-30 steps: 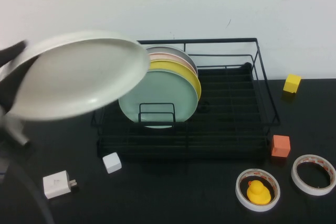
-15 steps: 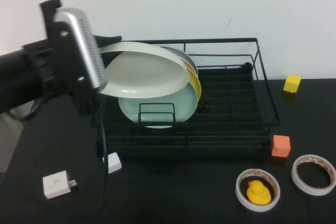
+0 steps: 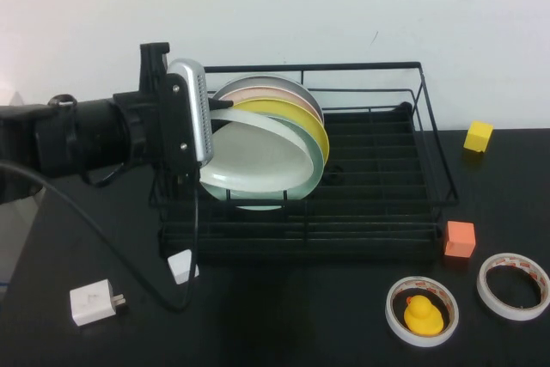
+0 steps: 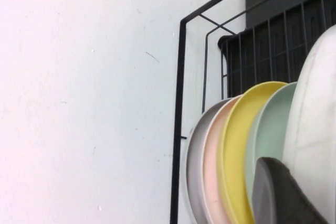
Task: Place plate on rack
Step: Place the plate on the rack
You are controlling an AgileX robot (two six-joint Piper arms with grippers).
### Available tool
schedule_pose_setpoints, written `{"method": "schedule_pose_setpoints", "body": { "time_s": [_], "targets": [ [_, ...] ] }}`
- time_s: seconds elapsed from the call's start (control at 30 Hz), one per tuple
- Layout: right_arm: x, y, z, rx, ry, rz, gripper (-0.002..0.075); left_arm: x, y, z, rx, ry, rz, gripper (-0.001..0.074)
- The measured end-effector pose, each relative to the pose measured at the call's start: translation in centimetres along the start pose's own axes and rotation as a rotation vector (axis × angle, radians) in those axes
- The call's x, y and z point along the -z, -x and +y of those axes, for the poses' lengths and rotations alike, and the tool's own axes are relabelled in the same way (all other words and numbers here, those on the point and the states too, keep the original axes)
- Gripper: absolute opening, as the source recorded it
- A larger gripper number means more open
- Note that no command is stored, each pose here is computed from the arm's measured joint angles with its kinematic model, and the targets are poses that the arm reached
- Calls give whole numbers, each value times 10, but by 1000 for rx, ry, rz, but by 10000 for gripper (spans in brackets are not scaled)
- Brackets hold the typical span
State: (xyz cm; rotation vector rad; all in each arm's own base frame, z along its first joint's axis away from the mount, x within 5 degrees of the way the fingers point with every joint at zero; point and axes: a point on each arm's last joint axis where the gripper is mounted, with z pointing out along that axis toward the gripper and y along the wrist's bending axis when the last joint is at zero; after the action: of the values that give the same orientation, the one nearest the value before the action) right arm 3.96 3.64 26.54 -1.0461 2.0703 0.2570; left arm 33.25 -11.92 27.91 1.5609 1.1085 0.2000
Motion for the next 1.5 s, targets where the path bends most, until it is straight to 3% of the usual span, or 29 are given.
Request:
{"method": "schedule_pose_setpoints", "body": {
  "time_s": [0.23,0.43,0.93,1.3,1.4,1.5],
  "targets": [
    [0,0,-1,-1,-9,3,-2,-9,-3,9,-9,13,-6,57],
    [0,-1,-2,3,-18,8,-2,-23,-7,2,-1,-13,15,57],
    [0,-1,-3,14,-37,16,-2,-54,13,5,-51,-15,45,56],
    [0,-2,-4,17,-43,18,-2,-69,-2,-11,82,-61,87,57],
    [0,-2,-4,17,-43,18,-2,-70,-2,-12,153,-60,90,102],
    [0,-2,-4,17,-43,18,-2,-70,-3,-12,272,-55,98,252]
  ]
}}
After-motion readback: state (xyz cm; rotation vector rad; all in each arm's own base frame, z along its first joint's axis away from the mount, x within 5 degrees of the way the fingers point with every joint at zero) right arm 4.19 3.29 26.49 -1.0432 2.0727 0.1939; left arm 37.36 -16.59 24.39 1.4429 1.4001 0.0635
